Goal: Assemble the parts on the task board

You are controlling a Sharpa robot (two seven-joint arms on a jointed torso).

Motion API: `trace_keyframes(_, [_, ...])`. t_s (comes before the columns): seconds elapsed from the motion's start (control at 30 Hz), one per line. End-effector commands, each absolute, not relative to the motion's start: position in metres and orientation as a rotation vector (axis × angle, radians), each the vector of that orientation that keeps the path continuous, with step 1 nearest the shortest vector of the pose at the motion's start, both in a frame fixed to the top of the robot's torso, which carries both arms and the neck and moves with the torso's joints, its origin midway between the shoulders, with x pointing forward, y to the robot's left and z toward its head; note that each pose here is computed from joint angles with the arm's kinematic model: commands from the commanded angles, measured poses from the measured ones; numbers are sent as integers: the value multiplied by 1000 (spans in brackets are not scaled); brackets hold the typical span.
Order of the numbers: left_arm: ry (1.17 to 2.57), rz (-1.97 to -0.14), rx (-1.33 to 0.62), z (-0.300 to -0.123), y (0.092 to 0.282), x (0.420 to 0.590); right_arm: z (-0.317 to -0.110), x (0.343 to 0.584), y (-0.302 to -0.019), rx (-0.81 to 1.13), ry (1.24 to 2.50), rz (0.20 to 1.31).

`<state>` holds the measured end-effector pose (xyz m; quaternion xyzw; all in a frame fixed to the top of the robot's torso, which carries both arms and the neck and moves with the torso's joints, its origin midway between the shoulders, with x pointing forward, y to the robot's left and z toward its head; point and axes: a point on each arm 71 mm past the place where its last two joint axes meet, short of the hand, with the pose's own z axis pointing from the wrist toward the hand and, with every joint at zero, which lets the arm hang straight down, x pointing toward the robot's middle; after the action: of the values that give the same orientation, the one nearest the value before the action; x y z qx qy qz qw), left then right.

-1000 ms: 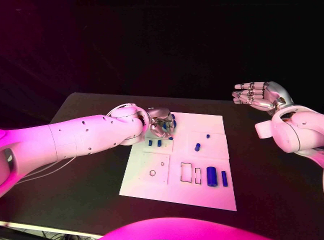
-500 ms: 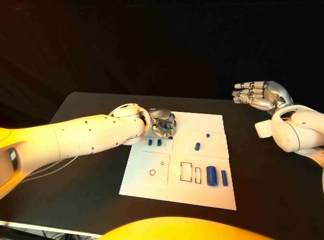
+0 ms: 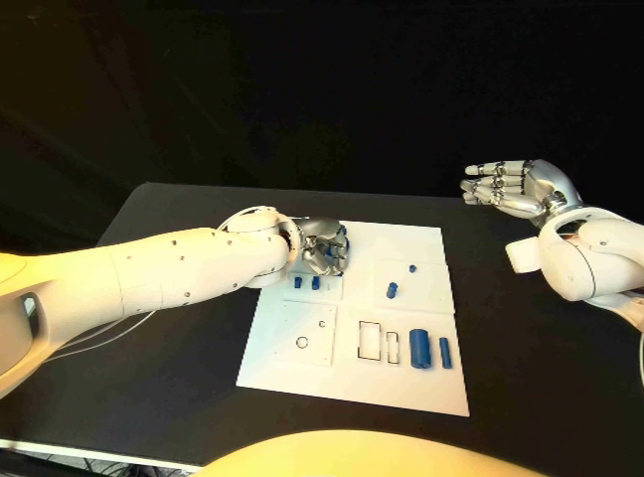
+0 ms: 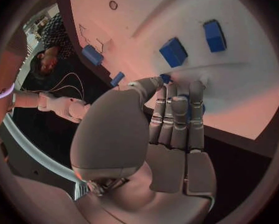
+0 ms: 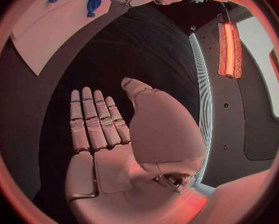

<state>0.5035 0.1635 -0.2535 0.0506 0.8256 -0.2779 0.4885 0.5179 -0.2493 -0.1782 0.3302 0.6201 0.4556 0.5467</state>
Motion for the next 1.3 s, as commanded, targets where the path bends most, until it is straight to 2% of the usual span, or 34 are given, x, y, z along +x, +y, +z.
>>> trace_keyframes(0.03, [2045,-651,139,-256,163,503,-178,517,-248,770,1475,1097])
trace_keyframes(0.9, [2081,-589,140,-262,158,504,-178,518,-247,769,1476,1098])
trace_keyframes(1.3, [2048,-592,153,-262,155,504,-178,518,-247,769,1476,1099])
